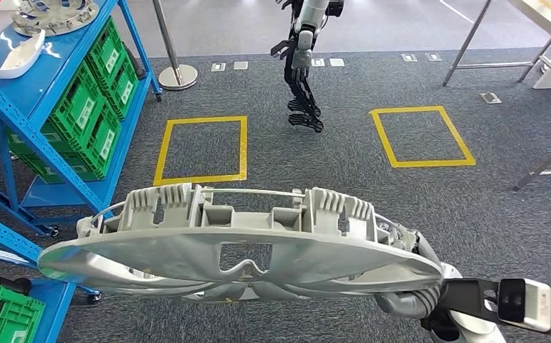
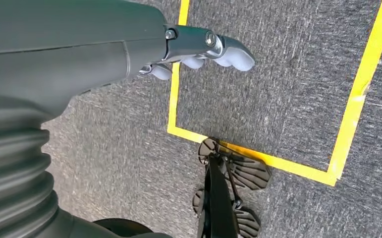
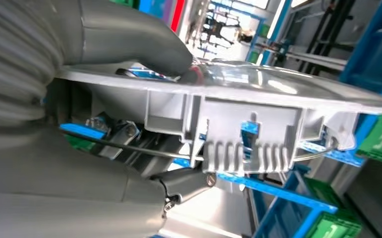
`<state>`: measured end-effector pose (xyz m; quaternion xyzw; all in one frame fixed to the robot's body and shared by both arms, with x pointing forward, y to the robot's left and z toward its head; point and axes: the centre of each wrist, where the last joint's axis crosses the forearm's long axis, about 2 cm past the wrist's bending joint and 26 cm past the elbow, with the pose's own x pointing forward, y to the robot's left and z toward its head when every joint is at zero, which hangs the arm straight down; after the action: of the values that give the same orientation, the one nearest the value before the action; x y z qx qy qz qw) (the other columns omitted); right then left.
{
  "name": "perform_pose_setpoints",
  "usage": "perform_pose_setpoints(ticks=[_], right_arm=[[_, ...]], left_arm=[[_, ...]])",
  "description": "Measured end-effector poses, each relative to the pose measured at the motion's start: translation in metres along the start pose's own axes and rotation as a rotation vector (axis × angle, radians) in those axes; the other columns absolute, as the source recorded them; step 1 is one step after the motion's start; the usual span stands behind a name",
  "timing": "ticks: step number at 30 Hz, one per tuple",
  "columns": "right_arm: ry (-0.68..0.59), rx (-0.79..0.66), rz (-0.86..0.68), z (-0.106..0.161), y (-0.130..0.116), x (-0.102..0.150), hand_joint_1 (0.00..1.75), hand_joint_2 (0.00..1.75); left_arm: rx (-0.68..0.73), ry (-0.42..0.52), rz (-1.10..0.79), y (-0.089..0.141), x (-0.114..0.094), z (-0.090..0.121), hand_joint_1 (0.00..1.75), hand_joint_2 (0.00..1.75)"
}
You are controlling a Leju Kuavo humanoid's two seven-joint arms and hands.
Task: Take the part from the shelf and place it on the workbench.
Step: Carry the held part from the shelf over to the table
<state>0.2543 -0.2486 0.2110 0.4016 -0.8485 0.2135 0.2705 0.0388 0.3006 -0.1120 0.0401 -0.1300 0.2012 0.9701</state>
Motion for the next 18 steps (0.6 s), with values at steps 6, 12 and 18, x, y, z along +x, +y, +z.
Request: perform_pose_setpoints(ticks=[6,12,18], right_arm=[[0.013,0.007,0.008,0.0003,-0.0033,0.0018,1.75,1.75],[0.021,0.002,0.028,0.0012,-0.0018,0.0028,1.75,1.75],[0.021,0.013,0.052,0.0004,-0.0028,0.0048,1.75,1.75]], left_arm=[[0.007,0.017,0.010,0.0002,-0.0029,0.0005,0.00,1.75],[0.009,0.007,0.015,0.0002,-0.0014,0.0002,0.00,1.75],[-0.004,-0.005,0.018,-0.0010,-0.0002,0.0001,0.00,1.75]])
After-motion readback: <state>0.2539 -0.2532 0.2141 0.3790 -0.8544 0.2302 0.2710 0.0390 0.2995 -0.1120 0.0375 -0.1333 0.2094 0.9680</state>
